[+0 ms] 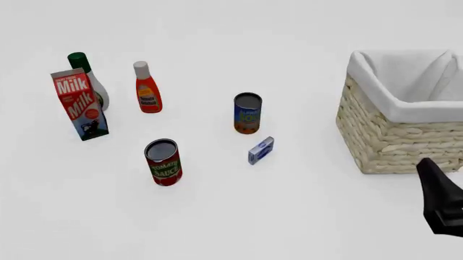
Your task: Pick the salad dressing and place it in the basket.
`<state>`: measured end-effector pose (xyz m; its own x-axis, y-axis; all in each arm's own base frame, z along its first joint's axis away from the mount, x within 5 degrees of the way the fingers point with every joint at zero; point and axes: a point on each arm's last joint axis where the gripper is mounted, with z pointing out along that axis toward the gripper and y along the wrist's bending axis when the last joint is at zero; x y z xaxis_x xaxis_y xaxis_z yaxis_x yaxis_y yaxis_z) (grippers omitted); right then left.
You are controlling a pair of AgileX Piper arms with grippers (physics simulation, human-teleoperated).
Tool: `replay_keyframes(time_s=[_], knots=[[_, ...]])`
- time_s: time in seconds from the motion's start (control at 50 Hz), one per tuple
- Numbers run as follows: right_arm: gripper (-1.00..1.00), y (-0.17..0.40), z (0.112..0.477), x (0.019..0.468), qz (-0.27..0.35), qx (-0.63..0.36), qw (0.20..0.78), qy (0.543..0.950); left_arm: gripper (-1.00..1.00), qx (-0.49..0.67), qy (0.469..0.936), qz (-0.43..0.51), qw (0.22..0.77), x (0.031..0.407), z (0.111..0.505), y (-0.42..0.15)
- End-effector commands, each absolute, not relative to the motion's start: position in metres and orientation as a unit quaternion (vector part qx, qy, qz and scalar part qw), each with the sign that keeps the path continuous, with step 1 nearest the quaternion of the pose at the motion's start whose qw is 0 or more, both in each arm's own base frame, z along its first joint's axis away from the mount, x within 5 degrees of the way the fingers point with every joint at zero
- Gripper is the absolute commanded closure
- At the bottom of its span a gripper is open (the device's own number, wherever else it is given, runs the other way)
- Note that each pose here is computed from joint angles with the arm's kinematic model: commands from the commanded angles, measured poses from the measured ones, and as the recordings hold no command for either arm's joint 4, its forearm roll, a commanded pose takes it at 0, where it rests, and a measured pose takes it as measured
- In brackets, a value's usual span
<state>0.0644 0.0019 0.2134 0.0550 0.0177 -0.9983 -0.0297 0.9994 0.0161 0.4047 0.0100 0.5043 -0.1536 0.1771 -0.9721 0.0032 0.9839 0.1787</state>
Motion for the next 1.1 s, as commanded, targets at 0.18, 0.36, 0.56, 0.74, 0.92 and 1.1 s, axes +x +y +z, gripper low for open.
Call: replay_keyframes(time_s=[0.18, 0.36, 0.56, 0.74, 0.92, 1.1], knots=[[-1.00, 0.001, 0.210, 0.058, 0.010, 0.001, 0.723, 0.691, -1.00, 0.036, 0.812, 0.080, 0.577, 0.486, 0.449, 0.045], [-1.00, 0.001, 0.210, 0.060, 0.010, 0.000, 0.719, 0.695, -1.00, 0.014, 0.821, 0.076, 0.565, 0.495, 0.434, 0.058], [-1.00, 0.001, 0.210, 0.062, 0.012, -0.002, 0.715, 0.699, -1.00, 0.012, 0.842, 0.074, 0.535, 0.508, 0.408, 0.063], [-1.00, 0.001, 0.210, 0.064, 0.011, -0.002, 0.713, 0.701, -1.00, 0.006, 0.851, 0.075, 0.520, 0.512, 0.396, 0.070], [-1.00, 0.002, 0.210, 0.066, 0.014, -0.004, 0.712, 0.702, -1.00, -0.005, 0.857, 0.076, 0.509, 0.514, 0.388, 0.080], [-1.00, 0.002, 0.211, 0.069, 0.017, -0.007, 0.711, 0.703, -1.00, -0.012, 0.865, 0.074, 0.496, 0.515, 0.373, 0.084]])
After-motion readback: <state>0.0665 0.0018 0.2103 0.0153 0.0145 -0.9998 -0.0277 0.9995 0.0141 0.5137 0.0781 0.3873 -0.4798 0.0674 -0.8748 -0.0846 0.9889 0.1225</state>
